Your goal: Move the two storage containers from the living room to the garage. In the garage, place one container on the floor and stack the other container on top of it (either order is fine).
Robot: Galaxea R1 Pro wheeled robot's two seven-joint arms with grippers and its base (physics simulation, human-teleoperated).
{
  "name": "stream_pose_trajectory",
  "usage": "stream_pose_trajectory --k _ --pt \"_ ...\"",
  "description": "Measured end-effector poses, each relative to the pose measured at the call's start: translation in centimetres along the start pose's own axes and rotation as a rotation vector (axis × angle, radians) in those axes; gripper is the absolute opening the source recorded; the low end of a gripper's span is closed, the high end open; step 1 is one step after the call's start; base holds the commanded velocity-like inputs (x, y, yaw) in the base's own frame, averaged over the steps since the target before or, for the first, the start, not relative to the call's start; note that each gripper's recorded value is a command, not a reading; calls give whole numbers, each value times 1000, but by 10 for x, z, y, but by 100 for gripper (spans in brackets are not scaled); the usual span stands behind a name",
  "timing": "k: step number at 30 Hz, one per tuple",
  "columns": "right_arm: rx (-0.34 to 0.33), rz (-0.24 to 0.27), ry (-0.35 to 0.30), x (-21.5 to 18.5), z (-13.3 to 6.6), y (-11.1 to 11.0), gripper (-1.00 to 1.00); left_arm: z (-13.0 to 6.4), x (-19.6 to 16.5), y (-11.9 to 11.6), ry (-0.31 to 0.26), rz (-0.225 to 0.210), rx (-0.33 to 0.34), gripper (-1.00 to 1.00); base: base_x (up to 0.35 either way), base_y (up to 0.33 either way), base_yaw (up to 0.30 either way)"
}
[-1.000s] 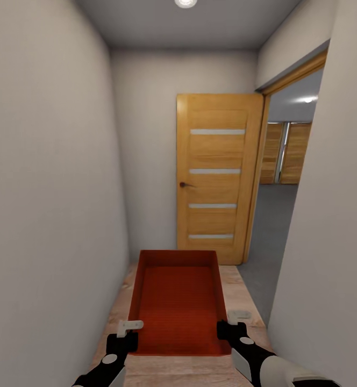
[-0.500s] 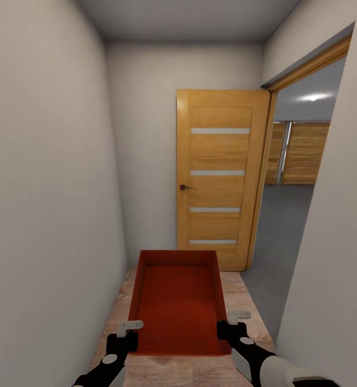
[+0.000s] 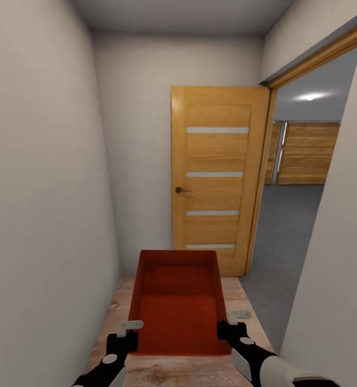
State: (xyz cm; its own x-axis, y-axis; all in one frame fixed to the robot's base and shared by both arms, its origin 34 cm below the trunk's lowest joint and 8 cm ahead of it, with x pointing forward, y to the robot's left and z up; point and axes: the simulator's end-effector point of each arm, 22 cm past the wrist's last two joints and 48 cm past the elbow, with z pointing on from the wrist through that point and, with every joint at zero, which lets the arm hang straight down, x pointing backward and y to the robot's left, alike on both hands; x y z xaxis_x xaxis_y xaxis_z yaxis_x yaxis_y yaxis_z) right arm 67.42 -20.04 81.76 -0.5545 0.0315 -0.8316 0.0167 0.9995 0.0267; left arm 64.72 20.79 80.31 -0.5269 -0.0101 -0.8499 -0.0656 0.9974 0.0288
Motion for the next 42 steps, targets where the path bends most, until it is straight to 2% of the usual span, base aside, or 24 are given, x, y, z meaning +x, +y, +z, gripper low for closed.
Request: stream_pose_trajectory --k 12,32,42 --pt "0 0 -1 0 0 0 -100 0 0 0 -1 1 0 -100 10 8 -283" --pt "0 0 -1 0 0 0 -100 0 0 0 -1 0 -1 -100 164 273 -262" --pt "0 0 -1 0 0 0 -100 0 0 0 0 1 -1 -100 104 103 -259"
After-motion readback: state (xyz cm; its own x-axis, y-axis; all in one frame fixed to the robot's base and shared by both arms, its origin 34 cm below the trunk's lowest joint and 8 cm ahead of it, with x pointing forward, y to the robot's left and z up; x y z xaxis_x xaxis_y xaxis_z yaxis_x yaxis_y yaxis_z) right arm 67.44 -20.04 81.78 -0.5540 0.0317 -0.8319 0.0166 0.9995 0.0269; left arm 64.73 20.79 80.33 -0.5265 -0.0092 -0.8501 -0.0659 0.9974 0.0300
